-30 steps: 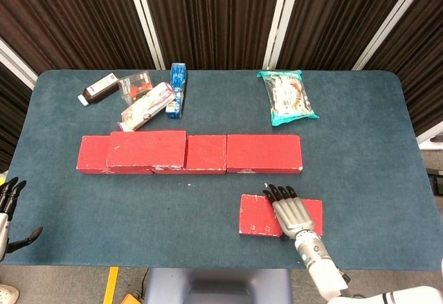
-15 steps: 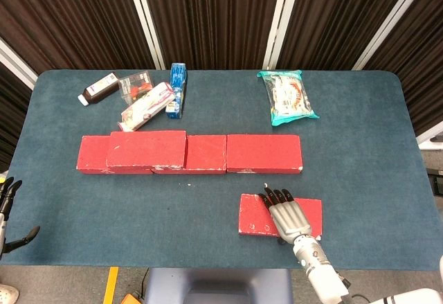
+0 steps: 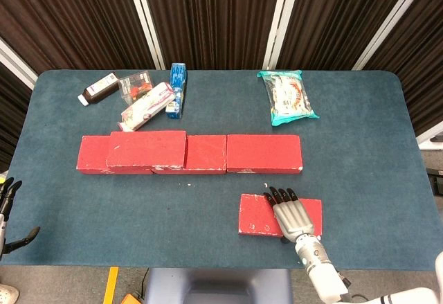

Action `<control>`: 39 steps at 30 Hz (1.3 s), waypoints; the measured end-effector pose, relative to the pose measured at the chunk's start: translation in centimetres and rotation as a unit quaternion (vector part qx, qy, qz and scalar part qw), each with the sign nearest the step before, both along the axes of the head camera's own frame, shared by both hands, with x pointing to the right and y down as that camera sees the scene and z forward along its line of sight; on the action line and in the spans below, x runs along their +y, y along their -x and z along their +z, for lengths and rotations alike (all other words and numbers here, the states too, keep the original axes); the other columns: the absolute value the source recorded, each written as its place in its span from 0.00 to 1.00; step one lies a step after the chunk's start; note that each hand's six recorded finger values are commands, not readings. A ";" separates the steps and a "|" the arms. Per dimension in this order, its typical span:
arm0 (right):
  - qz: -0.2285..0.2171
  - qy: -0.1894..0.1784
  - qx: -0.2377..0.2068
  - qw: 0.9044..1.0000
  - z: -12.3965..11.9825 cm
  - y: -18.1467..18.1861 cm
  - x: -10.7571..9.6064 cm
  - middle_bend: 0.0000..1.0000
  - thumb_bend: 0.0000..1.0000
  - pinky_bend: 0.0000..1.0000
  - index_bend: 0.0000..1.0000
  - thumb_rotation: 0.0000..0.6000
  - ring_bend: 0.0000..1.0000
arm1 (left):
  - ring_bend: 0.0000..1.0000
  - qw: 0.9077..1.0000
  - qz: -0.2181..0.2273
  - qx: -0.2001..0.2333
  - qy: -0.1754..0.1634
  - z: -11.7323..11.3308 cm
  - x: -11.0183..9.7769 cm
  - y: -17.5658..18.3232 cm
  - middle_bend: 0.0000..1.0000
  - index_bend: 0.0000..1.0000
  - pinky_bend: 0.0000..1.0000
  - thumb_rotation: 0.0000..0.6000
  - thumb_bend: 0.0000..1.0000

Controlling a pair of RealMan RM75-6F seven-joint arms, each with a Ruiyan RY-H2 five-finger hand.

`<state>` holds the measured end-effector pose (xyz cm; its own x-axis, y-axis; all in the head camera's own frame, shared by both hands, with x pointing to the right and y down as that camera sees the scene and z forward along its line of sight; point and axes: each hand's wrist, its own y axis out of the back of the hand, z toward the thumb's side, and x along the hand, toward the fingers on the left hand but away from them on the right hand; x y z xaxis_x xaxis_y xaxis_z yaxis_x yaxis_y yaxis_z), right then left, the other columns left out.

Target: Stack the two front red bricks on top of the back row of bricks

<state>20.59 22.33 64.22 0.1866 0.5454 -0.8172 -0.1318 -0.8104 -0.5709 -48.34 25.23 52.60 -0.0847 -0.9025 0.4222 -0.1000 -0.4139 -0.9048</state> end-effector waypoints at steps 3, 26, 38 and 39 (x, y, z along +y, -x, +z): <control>0.004 -0.002 0.003 1.000 0.1 -0.2 -0.2 0.00 0.00 0.00 0.00 1.00 0.00 | 0.00 1.000 0.000 -0.002 0.001 0.1 0.0 0.0 0.00 0.00 0.02 1.00 0.20; 0.000 0.006 0.013 1.000 1.0 -0.3 0.0 0.09 0.00 0.00 0.05 1.00 0.00 | 0.00 1.000 0.003 0.009 0.008 0.3 0.0 -0.2 0.00 0.00 0.02 1.00 0.20; -0.004 0.005 0.010 1.000 0.9 -0.2 0.1 0.20 0.22 0.00 0.16 1.00 0.10 | 0.00 1.000 0.004 0.010 0.010 0.4 0.0 -0.3 0.00 0.00 0.02 1.00 0.20; -0.003 0.004 0.009 1.000 0.9 -0.2 0.1 0.21 0.24 0.00 0.16 1.00 0.11 | 0.00 1.000 0.004 0.009 0.010 0.4 0.0 -0.3 0.00 0.00 0.02 1.00 0.20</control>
<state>20.76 22.38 65.15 0.1759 0.5374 -0.8248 -0.1475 -0.8140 -0.5618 -48.08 25.20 53.02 -0.0701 -0.8946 0.4413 -0.1138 -0.4324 -0.8945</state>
